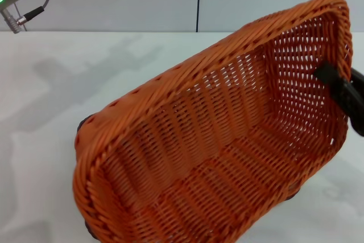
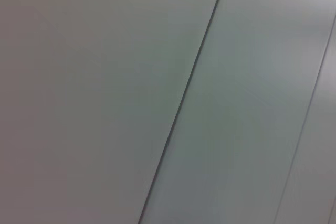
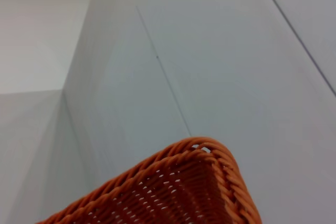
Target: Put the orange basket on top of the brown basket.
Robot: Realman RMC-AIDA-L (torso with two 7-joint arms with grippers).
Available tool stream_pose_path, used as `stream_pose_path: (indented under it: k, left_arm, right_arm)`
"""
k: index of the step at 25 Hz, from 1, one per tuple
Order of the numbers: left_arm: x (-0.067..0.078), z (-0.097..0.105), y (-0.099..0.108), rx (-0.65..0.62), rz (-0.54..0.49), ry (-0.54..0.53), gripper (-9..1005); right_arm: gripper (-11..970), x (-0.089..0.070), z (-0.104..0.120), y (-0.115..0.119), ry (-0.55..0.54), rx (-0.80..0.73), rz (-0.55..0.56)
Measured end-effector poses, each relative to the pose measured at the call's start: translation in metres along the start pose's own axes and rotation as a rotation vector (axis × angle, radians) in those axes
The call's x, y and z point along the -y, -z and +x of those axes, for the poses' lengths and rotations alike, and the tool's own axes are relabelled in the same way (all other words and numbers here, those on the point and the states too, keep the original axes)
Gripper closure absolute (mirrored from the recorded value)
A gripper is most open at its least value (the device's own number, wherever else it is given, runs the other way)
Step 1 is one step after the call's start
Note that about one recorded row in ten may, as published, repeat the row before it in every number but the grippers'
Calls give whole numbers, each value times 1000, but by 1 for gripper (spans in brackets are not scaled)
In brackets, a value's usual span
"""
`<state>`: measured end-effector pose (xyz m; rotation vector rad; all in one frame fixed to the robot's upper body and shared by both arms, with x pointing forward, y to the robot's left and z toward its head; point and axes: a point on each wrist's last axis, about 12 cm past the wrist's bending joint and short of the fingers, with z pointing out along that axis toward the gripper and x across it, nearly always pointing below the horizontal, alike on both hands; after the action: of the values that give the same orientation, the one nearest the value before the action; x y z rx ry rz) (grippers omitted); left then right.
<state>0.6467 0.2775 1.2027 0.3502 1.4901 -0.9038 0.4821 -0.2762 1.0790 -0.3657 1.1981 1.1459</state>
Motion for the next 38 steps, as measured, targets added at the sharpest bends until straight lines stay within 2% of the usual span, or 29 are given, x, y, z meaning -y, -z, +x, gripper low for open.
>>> stream_pose_path:
  k: [5,14,19,25,33,35,36,37,38]
  left_arm:
    - [1,-1,-3,-36,16,-22,162]
    - [1,-1,-8,-74,23,-43,162]
    - [3,-2,-11,-78,32,-46,162]
    - [7,1,-20,-83,50,-42,162]
    - [5,2,-18,-75,36,-34,162]
    - [5,3,-17,-72,32,-32,162]
    - [4,4,-15,-64,24,-31,162]
    - [1,6,-9,-29,-3,-29,162]
    - [1,6,-9,-29,-3,-29,162]
  right_arm:
    - [737,-15,22,13,-5,33,88]
    - [726,-25,38,41,-30,2,220]
    - [720,-23,48,41,-71,-46,269]
    - [713,-14,41,38,-63,-42,273]
    - [379,-1,27,34,-12,-32,275]
    - [290,13,9,39,75,12,326]
    - [278,15,4,41,95,25,341]
    - [265,24,-11,47,163,67,393]
    - [253,24,-11,47,163,67,393]
